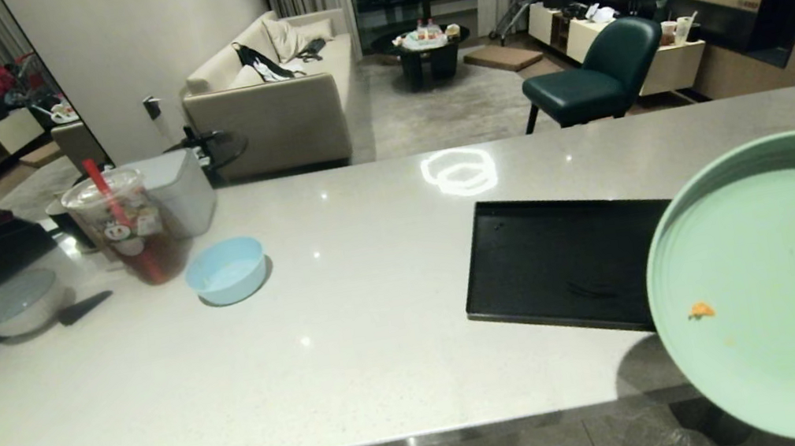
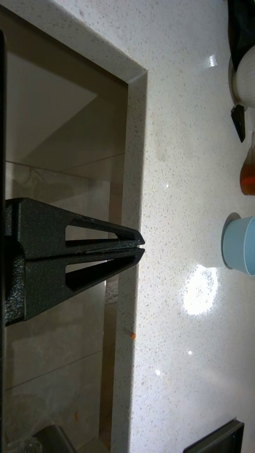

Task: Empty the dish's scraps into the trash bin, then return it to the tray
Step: Put the plate back to the table

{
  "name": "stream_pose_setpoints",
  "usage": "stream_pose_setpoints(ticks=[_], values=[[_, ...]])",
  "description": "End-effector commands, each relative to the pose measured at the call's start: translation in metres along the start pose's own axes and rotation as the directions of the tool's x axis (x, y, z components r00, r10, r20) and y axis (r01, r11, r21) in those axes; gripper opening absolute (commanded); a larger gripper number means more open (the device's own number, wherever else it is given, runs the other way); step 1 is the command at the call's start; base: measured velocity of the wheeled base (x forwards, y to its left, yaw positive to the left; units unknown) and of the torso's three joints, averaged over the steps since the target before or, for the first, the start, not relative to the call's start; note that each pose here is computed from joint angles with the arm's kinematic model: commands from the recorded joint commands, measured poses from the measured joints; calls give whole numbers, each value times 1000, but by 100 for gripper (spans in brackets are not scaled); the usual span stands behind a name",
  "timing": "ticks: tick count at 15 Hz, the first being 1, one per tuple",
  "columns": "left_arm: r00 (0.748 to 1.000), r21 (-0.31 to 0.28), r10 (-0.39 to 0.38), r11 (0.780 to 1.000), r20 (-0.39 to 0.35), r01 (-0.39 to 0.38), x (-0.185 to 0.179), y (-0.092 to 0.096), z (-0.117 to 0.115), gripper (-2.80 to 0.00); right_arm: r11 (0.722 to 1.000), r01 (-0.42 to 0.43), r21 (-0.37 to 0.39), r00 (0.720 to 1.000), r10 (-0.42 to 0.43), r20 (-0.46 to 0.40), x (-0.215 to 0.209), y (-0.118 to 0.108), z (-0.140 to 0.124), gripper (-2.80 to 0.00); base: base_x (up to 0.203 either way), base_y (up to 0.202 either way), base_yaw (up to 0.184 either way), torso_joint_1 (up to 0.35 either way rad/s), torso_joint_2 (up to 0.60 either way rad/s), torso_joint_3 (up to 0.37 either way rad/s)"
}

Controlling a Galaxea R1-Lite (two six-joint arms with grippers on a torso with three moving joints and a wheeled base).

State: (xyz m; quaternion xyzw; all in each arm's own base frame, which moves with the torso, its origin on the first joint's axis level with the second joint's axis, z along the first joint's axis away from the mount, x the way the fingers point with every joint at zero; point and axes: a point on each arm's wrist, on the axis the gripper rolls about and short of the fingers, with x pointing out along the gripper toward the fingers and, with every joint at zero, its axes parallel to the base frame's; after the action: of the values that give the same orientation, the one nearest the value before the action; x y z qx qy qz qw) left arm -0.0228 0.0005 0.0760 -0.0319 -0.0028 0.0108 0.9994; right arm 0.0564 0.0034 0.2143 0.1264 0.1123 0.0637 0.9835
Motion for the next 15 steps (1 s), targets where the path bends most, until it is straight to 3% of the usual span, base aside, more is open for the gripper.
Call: stream_pose_setpoints(ticks=[1,5,8,11,13,15], values=[[1000,-1,1,1000,0,-1,0,0,0,-280,994,53,94,986,-37,-162,54,-4,18,-280,0,0,0,0,0,0],[1000,-1,1,1000,0,-1,0,0,0,-280,943,202,263,939,-110,-326,122,-12,27,-280,0,0,0,0,0,0],[1000,-1,0,1000,0,0,0,0,0,-280,867,306,393,898,-125,-423,164,-7,33,-280,0,0,0,0,0,0],[1000,-1,1,1000,0,-1,0,0,0,-280,783,422,456,841,-151,-520,205,9,29,-280,0,0,0,0,0,0],[1000,-1,0,1000,0,0,0,0,0,-280,723,465,511,825,-144,-546,230,24,30,-280,0,0,0,0,0,0],[1000,-1,1,1000,0,-1,0,0,0,-280,680,528,509,788,-169,-592,250,31,22,-280,0,0,0,0,0,0]])
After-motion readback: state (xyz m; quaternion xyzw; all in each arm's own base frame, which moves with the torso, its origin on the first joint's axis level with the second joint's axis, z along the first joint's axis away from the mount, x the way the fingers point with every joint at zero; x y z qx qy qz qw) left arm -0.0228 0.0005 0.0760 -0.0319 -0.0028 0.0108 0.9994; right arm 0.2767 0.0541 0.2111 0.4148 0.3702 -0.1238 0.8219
